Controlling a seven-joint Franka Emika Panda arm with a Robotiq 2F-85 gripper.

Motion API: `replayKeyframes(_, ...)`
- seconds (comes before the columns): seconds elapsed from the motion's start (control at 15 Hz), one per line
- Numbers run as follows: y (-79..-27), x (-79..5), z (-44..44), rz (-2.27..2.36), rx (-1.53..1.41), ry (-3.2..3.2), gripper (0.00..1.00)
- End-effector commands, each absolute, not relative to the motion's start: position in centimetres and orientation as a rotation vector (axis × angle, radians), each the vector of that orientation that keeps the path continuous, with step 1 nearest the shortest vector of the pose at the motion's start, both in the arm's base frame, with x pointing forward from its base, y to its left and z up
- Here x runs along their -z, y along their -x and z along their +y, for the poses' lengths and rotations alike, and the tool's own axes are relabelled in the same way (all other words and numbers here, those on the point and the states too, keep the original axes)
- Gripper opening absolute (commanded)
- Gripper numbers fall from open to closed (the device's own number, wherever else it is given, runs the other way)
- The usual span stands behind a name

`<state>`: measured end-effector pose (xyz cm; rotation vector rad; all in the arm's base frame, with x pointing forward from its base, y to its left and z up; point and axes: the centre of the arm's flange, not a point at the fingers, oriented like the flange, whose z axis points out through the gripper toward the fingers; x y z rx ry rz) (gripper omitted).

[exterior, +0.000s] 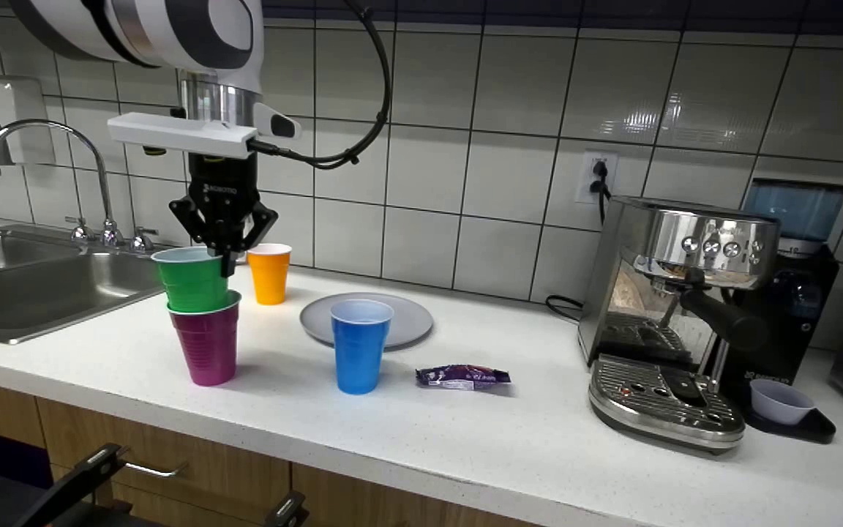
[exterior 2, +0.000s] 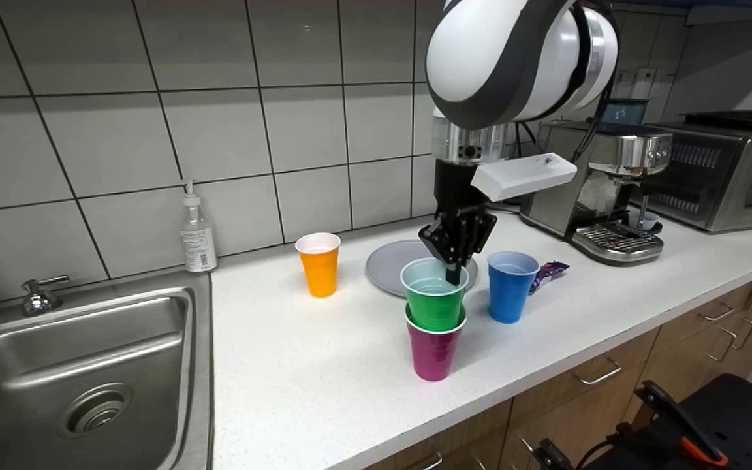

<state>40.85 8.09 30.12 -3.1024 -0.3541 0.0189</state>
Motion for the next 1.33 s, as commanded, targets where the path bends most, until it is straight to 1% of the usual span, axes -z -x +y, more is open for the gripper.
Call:
replayKeyframes(0.0,-40.88,-29.70,7.83,-0.336,0.006,3.118,0.01)
replayKeyframes(0.6,-41.06,-28.83,7.24,-0.326,-0.009,3.128,0.01)
replayKeyframes(0.67,-41.07,-28.81,7.24,-0.324,-0.014,3.128,0.17)
replayKeyframes(0.73,-41.08,-28.80,7.22,-0.324,-0.016,3.129,0.31)
replayKeyframes(0.87,-41.12,-28.86,7.20,-0.324,-0.014,3.128,0.44)
replayKeyframes(1.27,-41.12,-29.33,7.06,-0.321,-0.003,3.125,0.89)
